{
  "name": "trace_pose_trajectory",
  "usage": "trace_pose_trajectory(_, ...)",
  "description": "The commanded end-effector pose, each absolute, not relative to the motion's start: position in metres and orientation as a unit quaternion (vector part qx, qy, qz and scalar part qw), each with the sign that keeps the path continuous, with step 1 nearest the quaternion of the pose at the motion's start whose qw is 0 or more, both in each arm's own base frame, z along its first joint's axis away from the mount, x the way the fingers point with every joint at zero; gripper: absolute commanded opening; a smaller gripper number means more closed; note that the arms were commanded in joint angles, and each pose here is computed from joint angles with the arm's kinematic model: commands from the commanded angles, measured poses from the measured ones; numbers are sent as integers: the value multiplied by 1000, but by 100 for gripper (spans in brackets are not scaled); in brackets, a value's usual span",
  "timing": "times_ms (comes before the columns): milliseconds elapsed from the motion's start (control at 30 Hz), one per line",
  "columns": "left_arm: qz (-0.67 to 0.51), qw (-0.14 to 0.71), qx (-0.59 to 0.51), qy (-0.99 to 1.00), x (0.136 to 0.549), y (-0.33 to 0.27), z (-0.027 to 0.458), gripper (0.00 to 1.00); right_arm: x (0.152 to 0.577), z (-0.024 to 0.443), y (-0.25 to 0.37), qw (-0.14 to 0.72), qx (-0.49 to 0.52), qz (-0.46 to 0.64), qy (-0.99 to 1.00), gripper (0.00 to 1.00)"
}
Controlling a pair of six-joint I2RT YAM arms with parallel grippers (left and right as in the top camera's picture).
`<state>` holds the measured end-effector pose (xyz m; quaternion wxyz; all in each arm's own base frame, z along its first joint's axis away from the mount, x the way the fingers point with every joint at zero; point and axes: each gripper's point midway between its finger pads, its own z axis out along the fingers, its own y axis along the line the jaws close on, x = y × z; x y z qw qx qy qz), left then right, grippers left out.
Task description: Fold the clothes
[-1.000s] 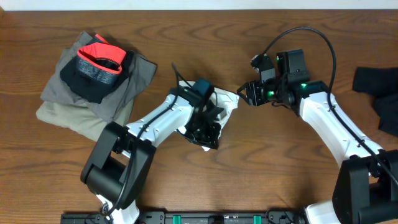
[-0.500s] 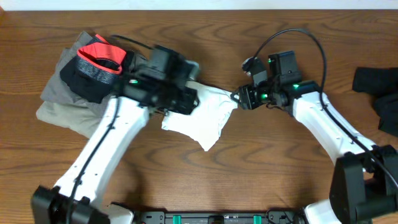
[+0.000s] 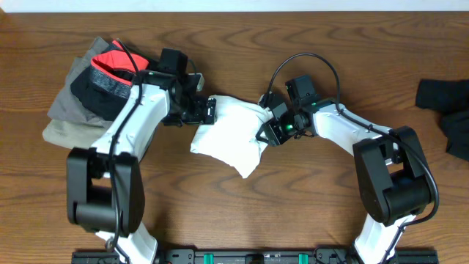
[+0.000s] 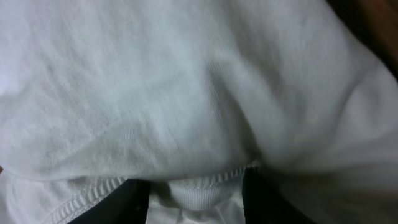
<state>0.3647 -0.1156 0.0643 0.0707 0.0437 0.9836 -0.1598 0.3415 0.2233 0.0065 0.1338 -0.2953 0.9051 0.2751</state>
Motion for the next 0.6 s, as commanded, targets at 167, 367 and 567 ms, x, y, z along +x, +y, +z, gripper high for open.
trace_pose_trajectory(167,-328,9,47,943,358,-138,35,100,337,-21,204,103,-286,218,927,47)
trace_pose_trajectory(367,-405,-36,55,912,345,-165,20,97,337,-21,204,103,-286,218,927,47)
trace_pose_trajectory(567,-434,-43,92,895,336,-190,25,53,337,-21,202,103,-286,214,928,47)
